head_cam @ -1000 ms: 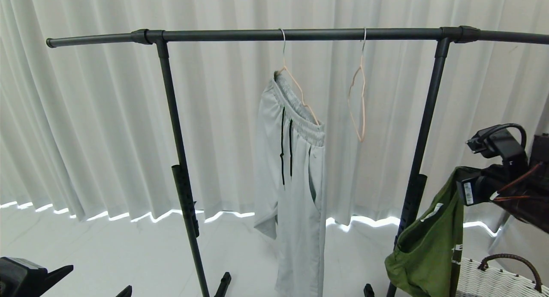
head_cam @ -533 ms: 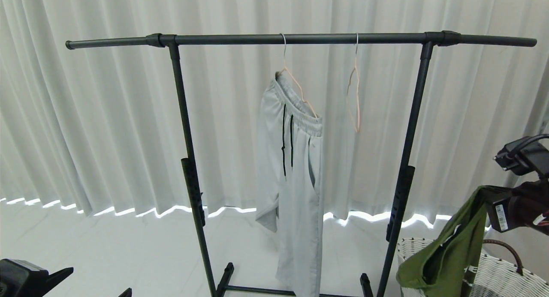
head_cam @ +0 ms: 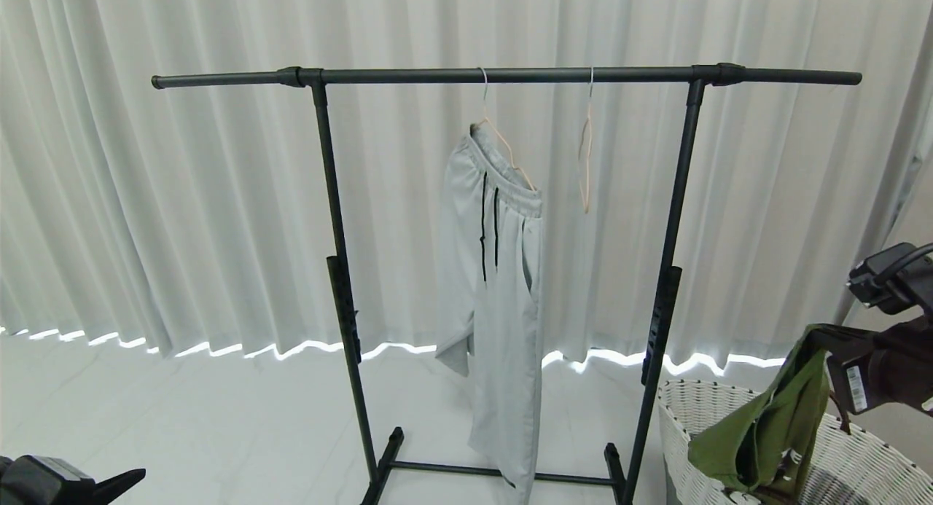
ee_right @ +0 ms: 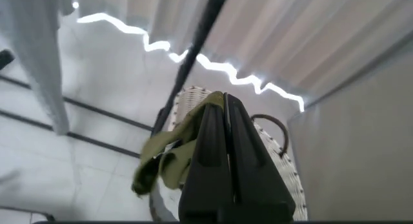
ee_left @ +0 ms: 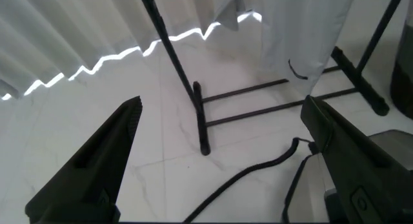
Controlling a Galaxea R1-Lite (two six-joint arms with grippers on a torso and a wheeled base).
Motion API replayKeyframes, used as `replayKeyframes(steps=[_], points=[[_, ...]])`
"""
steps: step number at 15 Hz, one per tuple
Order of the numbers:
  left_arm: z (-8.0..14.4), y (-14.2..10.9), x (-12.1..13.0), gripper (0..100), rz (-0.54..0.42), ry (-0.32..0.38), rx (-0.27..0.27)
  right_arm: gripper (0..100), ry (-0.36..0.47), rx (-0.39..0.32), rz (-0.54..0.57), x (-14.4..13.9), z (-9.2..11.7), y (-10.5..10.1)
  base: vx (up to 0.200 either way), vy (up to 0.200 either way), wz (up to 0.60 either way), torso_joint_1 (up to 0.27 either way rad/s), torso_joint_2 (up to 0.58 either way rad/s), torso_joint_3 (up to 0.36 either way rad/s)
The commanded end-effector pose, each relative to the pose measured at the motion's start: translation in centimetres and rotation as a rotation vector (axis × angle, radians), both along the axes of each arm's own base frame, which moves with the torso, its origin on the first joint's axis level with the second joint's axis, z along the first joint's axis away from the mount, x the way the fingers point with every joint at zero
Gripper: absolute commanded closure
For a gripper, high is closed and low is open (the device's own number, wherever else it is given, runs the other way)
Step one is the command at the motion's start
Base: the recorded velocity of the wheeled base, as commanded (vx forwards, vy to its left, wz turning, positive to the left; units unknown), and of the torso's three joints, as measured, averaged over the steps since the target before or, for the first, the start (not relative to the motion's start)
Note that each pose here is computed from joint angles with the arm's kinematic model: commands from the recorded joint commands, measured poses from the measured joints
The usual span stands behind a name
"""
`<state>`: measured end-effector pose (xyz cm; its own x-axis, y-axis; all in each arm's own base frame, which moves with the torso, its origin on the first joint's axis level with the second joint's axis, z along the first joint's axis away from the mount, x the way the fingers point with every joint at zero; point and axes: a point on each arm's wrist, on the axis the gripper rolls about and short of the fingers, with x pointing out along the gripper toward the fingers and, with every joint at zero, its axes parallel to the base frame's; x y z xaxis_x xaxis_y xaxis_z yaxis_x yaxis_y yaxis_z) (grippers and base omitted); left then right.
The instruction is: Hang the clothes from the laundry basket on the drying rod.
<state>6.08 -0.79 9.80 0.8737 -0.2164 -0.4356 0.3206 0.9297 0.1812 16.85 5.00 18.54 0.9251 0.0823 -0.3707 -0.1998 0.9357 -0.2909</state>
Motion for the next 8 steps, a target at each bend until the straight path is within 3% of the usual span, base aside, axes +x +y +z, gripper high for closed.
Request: replayKeyframes(steps=[1, 5, 7, 8], points=[[0.1, -0.1, 0.0, 0, -0.021, -0.009, 0.009, 100, 0.006, 0.014, 0.079, -0.3, -0.1, 1.1, 0.000, 0.000, 0.00, 0.000, 0.00, 0.000], [4.2, -1.5, 1.6, 0, -0.222, -0.137, -0.026, 100, -0.007, 0.081, 0.268, -0.8, 0.5, 2.0, 0.000, 0.000, 0.00, 0.000, 0.00, 0.000], [6.5, -3.5, 3.6, 0, -0.341, -0.145, -0.029, 100, -0.044, 0.126, 0.337, -0.1, 1.0, 2.7, 0.000, 0.000, 0.00, 0.000, 0.00, 0.000], [7.3, -4.6, 5.2, 0, -0.357, -0.130, -0.018, 100, -0.071, 0.158, 0.364, 0.5, 1.3, 3.3, 0.000, 0.000, 0.00, 0.000, 0.00, 0.000]])
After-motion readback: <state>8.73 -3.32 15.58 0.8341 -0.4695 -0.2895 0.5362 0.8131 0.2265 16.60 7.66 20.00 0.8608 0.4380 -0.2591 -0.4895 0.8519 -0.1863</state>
